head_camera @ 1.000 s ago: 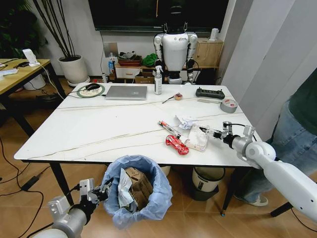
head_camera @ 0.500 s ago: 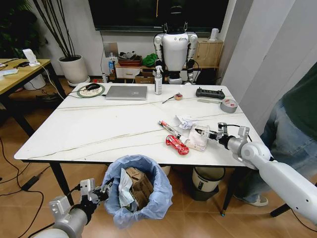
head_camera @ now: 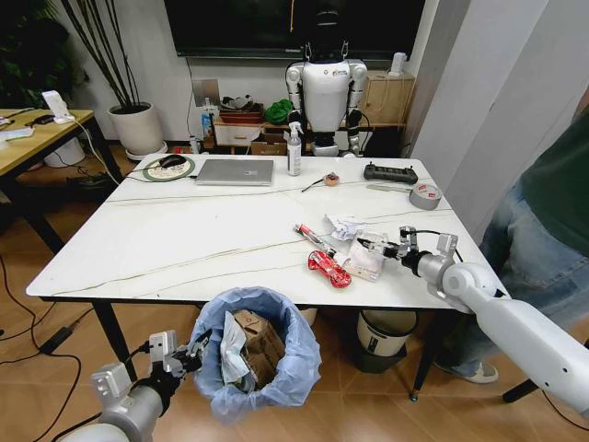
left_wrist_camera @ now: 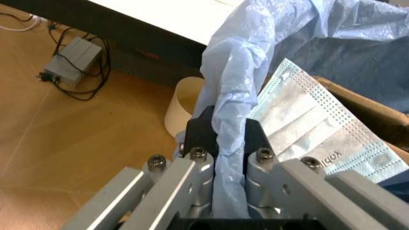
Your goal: Pick up the trash bin and place the trash from the table into it.
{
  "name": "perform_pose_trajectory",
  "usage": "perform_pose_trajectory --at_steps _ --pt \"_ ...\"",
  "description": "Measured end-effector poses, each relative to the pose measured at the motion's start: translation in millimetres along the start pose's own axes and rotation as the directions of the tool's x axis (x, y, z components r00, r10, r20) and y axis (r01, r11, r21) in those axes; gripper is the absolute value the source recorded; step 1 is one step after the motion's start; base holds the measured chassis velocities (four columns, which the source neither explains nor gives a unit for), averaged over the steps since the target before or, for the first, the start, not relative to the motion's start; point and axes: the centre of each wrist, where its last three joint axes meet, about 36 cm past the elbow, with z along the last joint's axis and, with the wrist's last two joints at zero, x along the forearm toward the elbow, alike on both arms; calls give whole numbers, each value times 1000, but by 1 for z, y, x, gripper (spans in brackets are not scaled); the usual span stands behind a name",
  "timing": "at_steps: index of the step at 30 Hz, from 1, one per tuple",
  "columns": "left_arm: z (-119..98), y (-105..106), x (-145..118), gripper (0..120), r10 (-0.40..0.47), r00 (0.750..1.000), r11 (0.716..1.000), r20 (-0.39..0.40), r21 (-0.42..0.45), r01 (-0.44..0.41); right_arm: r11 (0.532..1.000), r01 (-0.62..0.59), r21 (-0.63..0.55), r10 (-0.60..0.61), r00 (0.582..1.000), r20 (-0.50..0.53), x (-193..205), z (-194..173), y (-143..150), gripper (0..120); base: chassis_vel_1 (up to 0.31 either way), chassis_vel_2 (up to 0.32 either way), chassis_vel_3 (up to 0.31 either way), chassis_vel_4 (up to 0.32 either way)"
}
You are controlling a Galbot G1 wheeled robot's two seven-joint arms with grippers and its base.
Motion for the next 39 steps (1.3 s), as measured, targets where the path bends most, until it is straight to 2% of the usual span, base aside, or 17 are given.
perform_pose_trajectory --at_steps 3,6,8,12,13,15,16,19,22,24,29,39 --pt "0 0 0 2 0 1000 1000 0 1 0 1000 -2 6 2 1000 -4 0 1 0 97 0 0 0 0" --pt "0 0 0 2 0 1000 1000 2 1 0 1000 -6 13 6 1000 -8 0 2 -2 87 0 0 0 0" --pt "-1 0 -1 2 1 1000 1000 4 1 -1 1000 -7 17 8 1000 -10 1 2 -2 75 0 0 0 0" --pt "-1 0 -1 2 2 1000 1000 5 2 -2 1000 -7 20 7 1000 -13 1 3 -2 67 0 0 0 0" --pt "-1 0 -2 2 1 1000 1000 5 2 -1 1000 -7 21 7 1000 -13 1 3 -2 59 0 0 0 0" --pt "-1 0 -2 2 2 1000 1000 5 1 -2 1000 -8 23 8 1000 -14 2 3 -2 51 0 0 0 0" --pt "-1 0 -2 2 2 1000 1000 5 1 -2 1000 -8 23 8 1000 -14 2 3 -2 51 0 0 0 0" --pt "-2 0 -2 2 4 1000 1000 7 1 -4 1000 -7 25 7 1000 -13 2 2 -2 41 0 0 0 0" --pt "-2 0 -3 2 4 1000 1000 8 2 -4 1000 -5 26 5 1000 -12 3 1 -2 26 0 0 0 0" --pt "-2 0 -3 2 4 1000 1000 7 2 -4 1000 -4 27 5 1000 -12 3 1 -1 25 0 0 0 0" --pt "-1 0 -3 2 5 1000 1000 7 5 -5 1000 0 28 0 1000 -15 4 3 -2 0 0 0 0 0" --pt "0 -1 -4 2 7 1000 1000 4 7 -7 999 -5 45 5 1000 -9 8 1 -4 0 0 0 0 0"
